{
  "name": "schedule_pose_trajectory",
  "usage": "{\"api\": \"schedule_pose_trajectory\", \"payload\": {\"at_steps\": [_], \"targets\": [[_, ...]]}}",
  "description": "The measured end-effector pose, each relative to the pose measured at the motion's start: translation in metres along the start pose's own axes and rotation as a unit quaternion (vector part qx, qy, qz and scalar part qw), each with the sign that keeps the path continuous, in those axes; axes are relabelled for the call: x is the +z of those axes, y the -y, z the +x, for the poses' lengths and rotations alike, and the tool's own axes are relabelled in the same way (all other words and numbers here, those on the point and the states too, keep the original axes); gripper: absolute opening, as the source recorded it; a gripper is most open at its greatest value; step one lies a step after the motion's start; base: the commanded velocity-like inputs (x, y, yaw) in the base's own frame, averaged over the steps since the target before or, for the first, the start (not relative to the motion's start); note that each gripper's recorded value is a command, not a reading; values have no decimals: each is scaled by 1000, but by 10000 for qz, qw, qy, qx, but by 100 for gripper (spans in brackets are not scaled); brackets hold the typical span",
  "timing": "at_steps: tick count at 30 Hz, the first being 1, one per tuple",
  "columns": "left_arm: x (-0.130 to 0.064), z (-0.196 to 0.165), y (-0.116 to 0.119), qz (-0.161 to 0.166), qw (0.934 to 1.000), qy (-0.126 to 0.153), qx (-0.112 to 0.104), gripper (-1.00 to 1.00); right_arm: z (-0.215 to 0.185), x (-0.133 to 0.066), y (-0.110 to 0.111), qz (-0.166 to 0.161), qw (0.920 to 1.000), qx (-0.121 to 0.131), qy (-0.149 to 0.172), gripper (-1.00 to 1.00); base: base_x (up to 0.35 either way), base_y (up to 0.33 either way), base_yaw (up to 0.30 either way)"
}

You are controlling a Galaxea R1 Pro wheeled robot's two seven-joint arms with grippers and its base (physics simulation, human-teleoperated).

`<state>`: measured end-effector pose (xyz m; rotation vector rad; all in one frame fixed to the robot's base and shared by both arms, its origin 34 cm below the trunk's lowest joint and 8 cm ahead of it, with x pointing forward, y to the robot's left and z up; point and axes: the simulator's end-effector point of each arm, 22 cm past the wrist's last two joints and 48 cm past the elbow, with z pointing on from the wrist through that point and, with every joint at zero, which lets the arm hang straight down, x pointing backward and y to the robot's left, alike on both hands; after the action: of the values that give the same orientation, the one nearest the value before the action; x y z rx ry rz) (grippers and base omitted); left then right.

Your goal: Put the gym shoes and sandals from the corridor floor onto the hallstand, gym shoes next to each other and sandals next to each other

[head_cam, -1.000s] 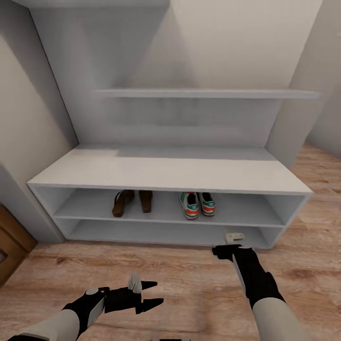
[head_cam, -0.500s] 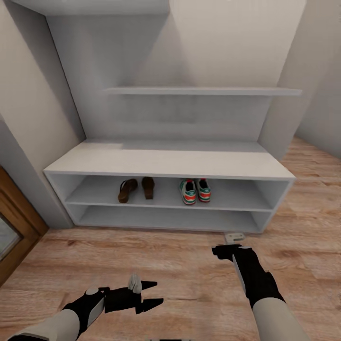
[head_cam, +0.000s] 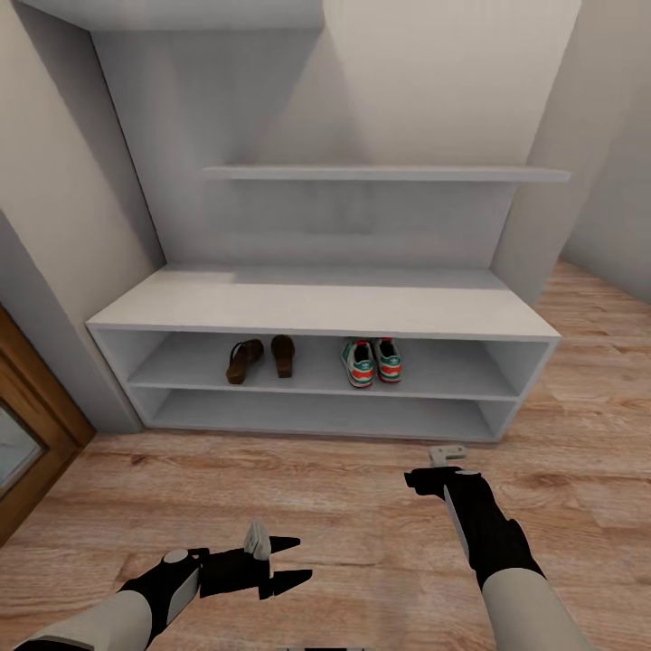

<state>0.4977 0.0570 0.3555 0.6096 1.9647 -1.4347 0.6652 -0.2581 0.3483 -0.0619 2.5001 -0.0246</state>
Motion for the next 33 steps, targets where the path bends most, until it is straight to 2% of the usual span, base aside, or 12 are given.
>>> {"api": "schedule_pose_trajectory", "payload": {"at_steps": [28,33], "targets": [[0,0,0,-4,10000,1,2,100,4,2,-3,-52,10000,19,-47,100,-13,0,0],[0,0,-1,-12,10000,-1,2,100,3,2,-9,-183,9996,212,-22,100,-261,0,0]]}}
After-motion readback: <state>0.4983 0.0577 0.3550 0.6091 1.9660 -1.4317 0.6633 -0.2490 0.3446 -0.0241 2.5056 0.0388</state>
